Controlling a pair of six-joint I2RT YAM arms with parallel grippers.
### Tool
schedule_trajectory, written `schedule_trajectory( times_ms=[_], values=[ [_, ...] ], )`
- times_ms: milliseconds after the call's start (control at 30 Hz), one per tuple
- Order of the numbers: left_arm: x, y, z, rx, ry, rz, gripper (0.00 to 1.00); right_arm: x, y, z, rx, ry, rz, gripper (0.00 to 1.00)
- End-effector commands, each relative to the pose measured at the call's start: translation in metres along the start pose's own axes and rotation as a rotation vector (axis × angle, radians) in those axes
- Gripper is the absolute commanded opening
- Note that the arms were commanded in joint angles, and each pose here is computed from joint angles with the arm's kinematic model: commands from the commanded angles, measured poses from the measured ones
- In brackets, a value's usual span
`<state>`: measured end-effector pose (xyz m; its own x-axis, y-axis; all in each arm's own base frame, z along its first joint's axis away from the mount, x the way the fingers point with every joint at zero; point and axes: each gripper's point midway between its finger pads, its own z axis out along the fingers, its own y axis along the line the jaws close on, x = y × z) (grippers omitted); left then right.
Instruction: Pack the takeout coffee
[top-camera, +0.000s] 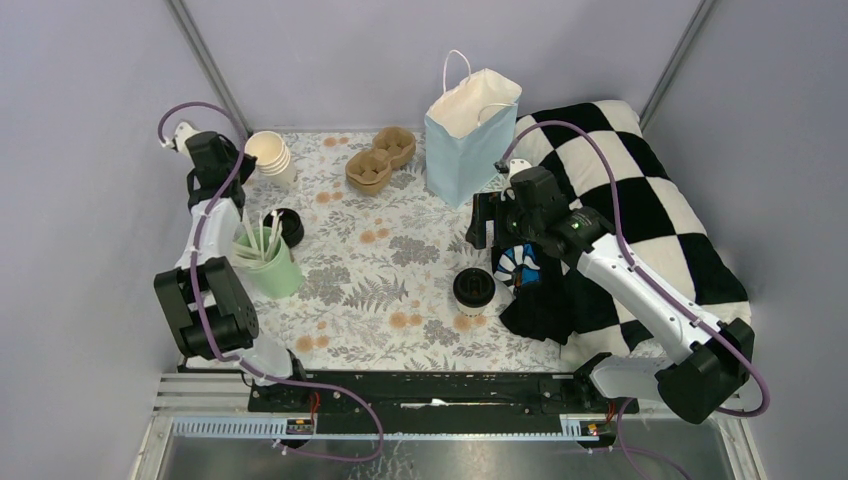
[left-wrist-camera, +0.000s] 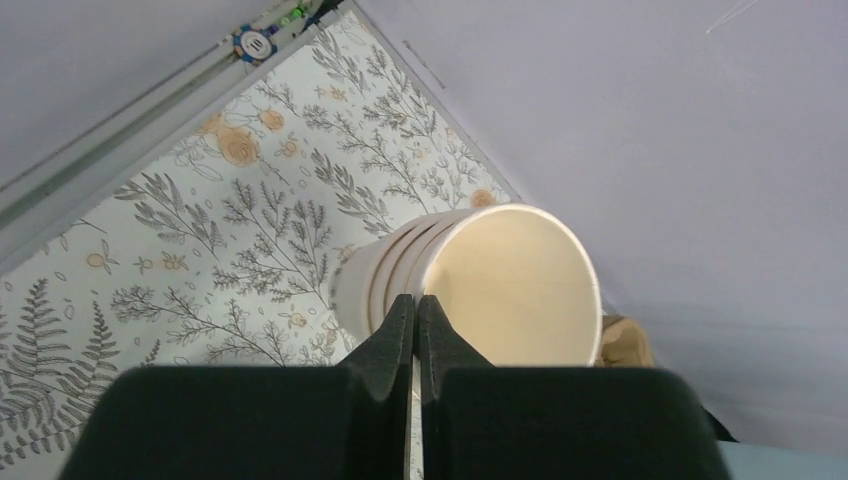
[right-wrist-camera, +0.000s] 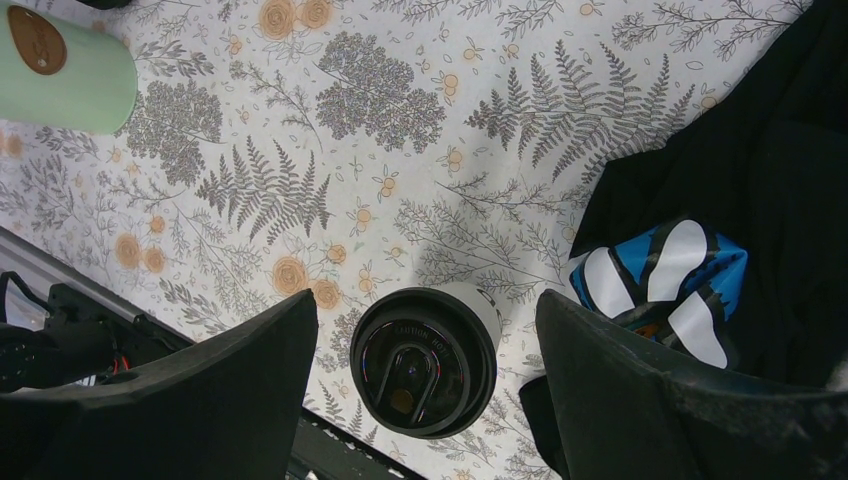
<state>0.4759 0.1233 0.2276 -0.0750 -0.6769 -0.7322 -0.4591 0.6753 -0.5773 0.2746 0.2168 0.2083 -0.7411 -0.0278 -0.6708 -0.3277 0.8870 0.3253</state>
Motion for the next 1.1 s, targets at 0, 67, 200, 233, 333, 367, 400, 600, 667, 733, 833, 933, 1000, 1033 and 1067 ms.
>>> schedule_trajectory(
  times_ms=[0,67,200,233,333,367,400,600,667,733,833,933,1000,1033,1067],
  values=[
    [-0.04,-0.019,-0.012,0.135,-0.073,-0.119,0.0,-0.005,0.002,0.001,-0.021,-0.013,-0.006,0.86],
    [-0.033,-0.003,-0.012,0.076,-0.065,-0.137,0.0,-0.005,0.002,0.001,-0.018,-0.009,-0.009,0.86],
    [-0.028,-0.008,-0.015,0.087,-0.077,-0.082,0.0,-0.003,0.002,0.002,-0.023,-0.002,-0.007,0.86],
    [-0.023,0.0,-0.01,0.054,-0.027,-0.127,0.0,-0.002,0.003,0.002,-0.027,-0.005,-0.007,0.86],
    [-0.032,-0.02,-0.026,0.124,-0.101,-0.011,0.0,-0.002,0.004,0.003,-0.029,0.01,-0.008,0.86],
    [-0.027,-0.014,-0.018,0.058,-0.094,0.013,0.0,-0.002,0.004,0.002,-0.029,0.007,-0.006,0.86],
    [-0.016,0.0,-0.007,0.033,0.007,-0.064,0.0,-0.002,0.004,0.004,-0.034,-0.001,-0.004,0.86],
    [-0.026,-0.003,-0.019,0.103,-0.003,-0.1,0.0,-0.001,0.005,0.004,-0.04,0.009,-0.001,0.86],
    [-0.027,-0.002,-0.016,0.003,-0.063,0.004,0.0,0.0,0.004,0.004,-0.035,0.015,-0.006,0.86],
    [-0.018,0.008,-0.011,0.025,0.051,-0.113,0.0,0.0,0.005,0.005,-0.039,0.012,-0.004,0.86],
    [-0.021,0.008,-0.015,-0.034,-0.013,-0.049,0.0,0.001,0.006,0.005,-0.042,0.021,-0.003,0.86],
    [-0.014,0.007,-0.006,0.039,0.056,-0.15,0.0,0.0,0.007,0.006,-0.048,0.019,-0.003,0.86],
    [-0.009,0.014,-0.004,0.005,0.053,-0.128,0.0,0.0,0.007,0.005,-0.046,0.021,-0.004,0.86],
    [-0.007,0.015,-0.005,0.004,0.074,-0.132,0.0,0.0,0.006,0.005,-0.045,0.018,-0.004,0.86],
    [-0.008,0.009,-0.009,0.04,0.065,-0.121,0.0,0.0,0.007,0.004,-0.045,0.017,-0.005,0.86]
  ],
)
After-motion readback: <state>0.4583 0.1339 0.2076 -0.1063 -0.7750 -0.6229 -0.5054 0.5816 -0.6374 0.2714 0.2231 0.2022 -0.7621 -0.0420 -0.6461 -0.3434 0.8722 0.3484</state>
